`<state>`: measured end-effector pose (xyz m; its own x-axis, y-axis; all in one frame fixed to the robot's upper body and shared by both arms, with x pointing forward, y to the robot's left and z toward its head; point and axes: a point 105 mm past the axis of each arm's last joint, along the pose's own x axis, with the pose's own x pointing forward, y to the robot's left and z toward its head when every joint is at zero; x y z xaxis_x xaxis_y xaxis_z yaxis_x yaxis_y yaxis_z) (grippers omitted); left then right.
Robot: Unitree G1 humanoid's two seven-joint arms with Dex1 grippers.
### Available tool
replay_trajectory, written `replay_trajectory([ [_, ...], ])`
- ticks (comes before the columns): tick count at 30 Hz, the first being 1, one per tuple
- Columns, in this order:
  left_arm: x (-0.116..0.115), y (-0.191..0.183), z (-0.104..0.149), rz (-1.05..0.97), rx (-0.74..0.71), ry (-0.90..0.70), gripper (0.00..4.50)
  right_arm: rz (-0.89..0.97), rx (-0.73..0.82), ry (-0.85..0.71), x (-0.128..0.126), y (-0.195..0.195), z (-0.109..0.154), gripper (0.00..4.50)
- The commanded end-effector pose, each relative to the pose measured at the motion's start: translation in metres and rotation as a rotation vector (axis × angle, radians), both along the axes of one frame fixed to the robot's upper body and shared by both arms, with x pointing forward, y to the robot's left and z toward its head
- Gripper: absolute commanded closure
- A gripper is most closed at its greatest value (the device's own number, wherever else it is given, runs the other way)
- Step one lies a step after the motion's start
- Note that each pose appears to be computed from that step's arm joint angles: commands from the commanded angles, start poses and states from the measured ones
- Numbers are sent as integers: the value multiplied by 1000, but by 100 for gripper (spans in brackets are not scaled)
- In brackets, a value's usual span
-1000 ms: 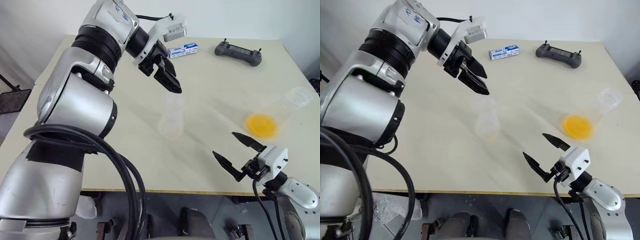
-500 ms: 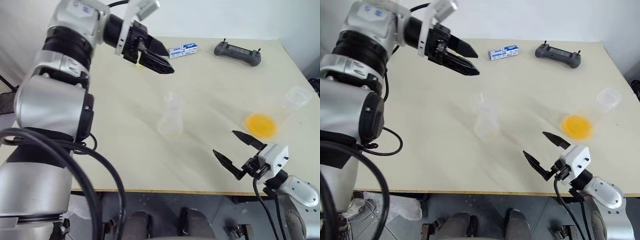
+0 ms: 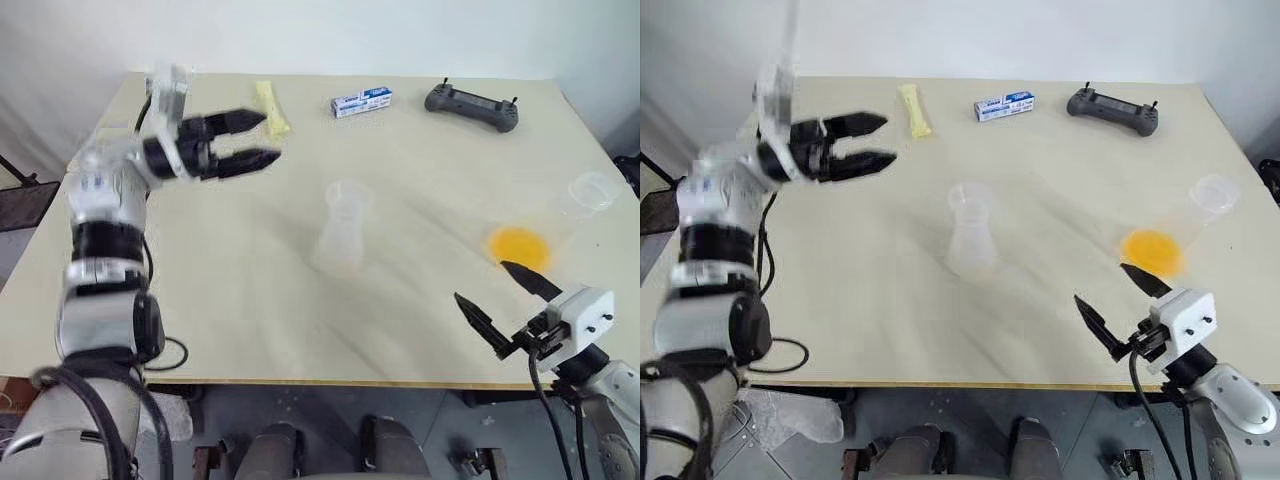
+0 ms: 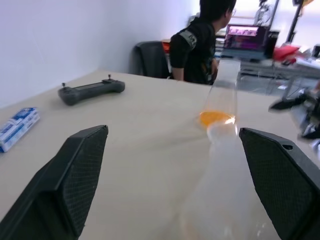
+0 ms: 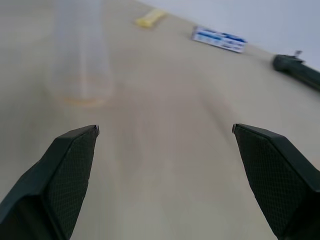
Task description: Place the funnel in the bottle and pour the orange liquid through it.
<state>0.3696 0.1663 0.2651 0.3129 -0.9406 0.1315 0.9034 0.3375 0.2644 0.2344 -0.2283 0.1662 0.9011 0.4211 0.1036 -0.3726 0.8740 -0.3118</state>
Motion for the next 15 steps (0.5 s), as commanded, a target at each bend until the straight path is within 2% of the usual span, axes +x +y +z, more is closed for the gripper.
replay_trajectory([
  [1,-24,-2,4,-27,6,-140,2,-86,-1,-15,-7,-12,7,0],
  [6,-45,-5,-34,-109,66,-101,2,-186,9,1,-11,-24,2,0],
  [8,-51,-11,-42,-170,74,-100,2,-241,17,9,-15,-31,1,0],
  [15,-49,-22,-61,-244,134,-54,2,-425,23,2,-33,-55,0,0],
])
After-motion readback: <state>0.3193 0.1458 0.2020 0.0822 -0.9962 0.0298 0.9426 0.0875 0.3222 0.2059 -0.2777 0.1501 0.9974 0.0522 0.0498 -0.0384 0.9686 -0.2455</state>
